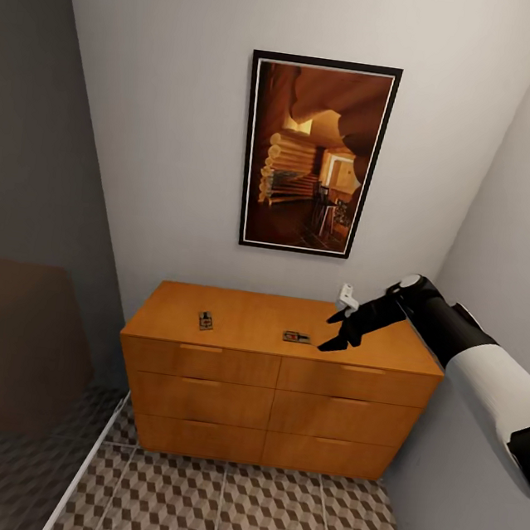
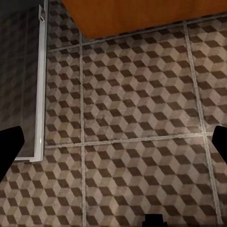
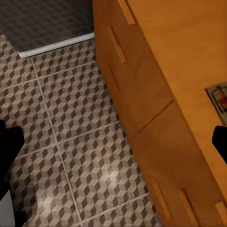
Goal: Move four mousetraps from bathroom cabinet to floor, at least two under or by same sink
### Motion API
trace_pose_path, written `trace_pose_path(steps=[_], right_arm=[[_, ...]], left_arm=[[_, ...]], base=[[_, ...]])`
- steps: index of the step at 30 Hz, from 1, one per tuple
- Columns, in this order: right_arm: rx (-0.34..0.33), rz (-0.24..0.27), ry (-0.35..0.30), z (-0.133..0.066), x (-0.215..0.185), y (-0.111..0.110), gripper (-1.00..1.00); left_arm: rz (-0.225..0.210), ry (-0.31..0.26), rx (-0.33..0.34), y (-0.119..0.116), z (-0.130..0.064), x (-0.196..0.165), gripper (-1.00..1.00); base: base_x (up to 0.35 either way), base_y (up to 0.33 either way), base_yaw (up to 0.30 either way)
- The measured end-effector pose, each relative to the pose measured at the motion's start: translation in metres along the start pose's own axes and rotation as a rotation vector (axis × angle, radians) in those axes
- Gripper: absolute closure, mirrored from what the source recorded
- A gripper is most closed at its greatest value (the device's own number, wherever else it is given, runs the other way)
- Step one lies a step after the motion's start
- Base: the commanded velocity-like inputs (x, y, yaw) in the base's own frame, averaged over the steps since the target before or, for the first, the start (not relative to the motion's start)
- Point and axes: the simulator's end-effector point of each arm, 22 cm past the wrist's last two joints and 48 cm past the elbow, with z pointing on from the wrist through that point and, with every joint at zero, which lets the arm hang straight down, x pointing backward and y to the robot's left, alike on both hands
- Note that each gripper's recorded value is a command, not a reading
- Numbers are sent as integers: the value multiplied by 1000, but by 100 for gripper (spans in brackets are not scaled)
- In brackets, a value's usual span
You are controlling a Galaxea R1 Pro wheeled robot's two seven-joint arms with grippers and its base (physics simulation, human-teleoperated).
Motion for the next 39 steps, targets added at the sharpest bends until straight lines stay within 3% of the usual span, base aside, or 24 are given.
trace_pose_path(steps=[10,19,29,34,39], right_arm=[[-77,14,-36,-5,-6,15,-100],[-90,25,-39,-5,-4,17,-100],[-91,62,-29,-3,7,15,-100],[-91,65,-29,-3,8,14,-100],[-91,66,-28,-2,8,14,-100]], left_arm=[[0,0,0,0,0,0,-100],[0,2,8,-2,-1,1,-100],[1,6,73,-17,-2,3,-100],[9,38,80,-18,-2,10,-100],[26,109,83,-17,-5,32,-100]], base=[[0,0,0],[8,0,0],[209,0,0],[288,0,0],[209,0,0]])
